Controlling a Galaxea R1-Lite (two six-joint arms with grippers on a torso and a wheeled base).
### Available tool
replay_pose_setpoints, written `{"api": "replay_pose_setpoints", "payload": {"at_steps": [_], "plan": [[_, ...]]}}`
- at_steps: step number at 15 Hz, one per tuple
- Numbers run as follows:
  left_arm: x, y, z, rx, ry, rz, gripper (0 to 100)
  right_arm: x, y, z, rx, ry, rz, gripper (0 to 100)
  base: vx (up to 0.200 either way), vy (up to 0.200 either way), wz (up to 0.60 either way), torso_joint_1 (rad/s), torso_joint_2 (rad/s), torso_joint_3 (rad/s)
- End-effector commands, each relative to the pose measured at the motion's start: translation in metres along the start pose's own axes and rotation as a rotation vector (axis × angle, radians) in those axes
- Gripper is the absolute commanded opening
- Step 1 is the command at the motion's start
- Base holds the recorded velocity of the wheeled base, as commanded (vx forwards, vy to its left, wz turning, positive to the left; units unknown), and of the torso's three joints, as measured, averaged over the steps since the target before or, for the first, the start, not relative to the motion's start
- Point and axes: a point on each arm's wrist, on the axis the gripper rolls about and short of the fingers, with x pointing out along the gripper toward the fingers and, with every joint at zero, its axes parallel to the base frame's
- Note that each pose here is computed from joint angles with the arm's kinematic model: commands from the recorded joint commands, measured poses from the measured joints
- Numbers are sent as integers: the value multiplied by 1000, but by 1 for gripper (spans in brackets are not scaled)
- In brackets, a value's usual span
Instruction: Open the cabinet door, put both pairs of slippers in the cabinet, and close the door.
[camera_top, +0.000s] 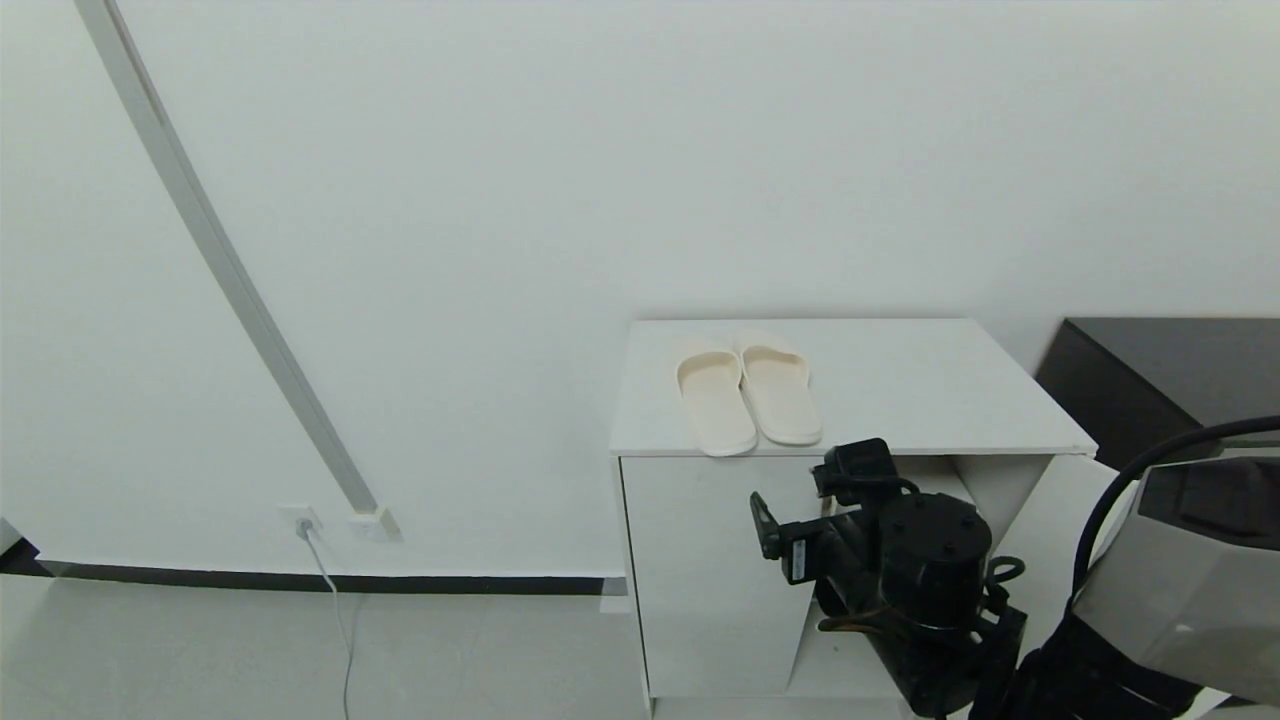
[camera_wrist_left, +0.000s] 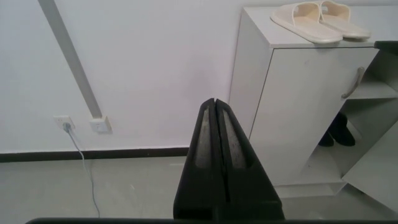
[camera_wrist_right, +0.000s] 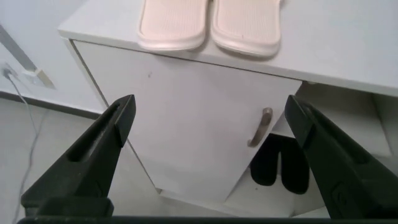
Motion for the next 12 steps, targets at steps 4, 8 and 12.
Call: {"api": "replay_pose_setpoints", "payload": {"at_steps": [4, 8, 12], "plan": [[0, 0, 0, 5, 0, -1, 0, 18, 0, 23, -2, -7, 1, 100, 0, 0, 0, 0, 0, 0], [0, 0, 0, 8, 0, -1, 0, 33, 7, 64, 54, 54, -7, 100, 0, 0, 0, 0, 0, 0], [0, 0, 0, 6, 0, -1, 0, 26, 5, 76, 77, 130, -11, 100, 0, 0, 0, 0, 0, 0]]}}
